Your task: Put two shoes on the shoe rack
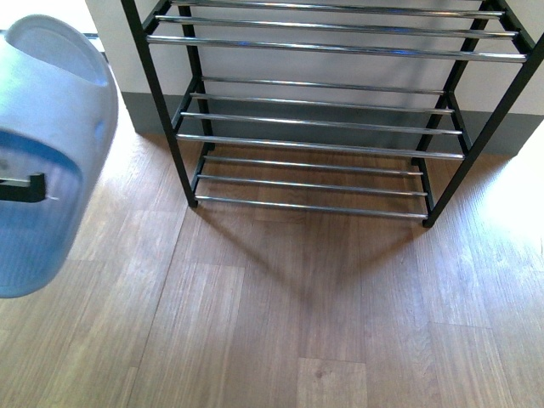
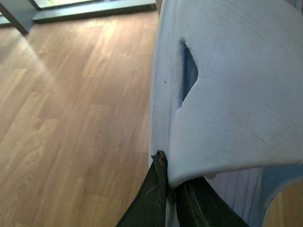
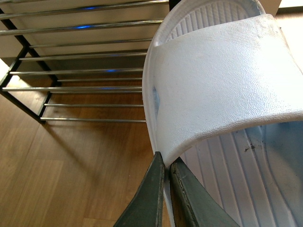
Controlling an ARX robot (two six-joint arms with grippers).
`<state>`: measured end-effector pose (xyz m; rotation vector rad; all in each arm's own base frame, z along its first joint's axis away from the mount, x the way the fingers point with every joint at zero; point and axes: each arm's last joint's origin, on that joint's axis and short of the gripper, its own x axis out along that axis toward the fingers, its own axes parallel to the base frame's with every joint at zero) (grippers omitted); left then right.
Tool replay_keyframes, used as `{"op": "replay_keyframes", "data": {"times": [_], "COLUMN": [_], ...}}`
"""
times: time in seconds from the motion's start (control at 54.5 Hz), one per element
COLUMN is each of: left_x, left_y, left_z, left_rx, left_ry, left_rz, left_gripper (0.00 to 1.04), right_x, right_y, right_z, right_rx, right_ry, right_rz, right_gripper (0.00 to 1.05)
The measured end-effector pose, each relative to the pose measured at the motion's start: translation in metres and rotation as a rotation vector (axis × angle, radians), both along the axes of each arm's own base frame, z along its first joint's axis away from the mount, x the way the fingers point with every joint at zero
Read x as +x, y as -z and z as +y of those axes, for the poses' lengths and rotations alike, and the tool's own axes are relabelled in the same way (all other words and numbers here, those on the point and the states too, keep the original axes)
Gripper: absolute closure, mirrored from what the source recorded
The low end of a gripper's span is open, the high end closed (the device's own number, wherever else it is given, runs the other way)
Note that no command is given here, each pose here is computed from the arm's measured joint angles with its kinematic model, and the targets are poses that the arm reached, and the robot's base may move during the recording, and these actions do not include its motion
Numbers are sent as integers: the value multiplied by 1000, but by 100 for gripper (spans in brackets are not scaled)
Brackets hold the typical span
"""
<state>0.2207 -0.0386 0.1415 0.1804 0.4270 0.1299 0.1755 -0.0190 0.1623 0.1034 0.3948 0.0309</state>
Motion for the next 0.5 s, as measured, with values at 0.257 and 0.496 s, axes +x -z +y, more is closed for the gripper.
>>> {"op": "replay_keyframes", "data": {"times": [0.257, 0.496], "left_x": [-32, -32], "left_y": [-26, -26], "left_z": [1, 1], "left_rx": [29, 30], "left_ry": [-51, -49], "left_rz": [-91, -93], "left_gripper": [103, 103], "right_x": [0, 0], "right_y": [0, 0], "right_z": [0, 0], "right_rx": [0, 0], "right_ry": [0, 0], "right_rz": [0, 0], "right_gripper": [103, 103]}}
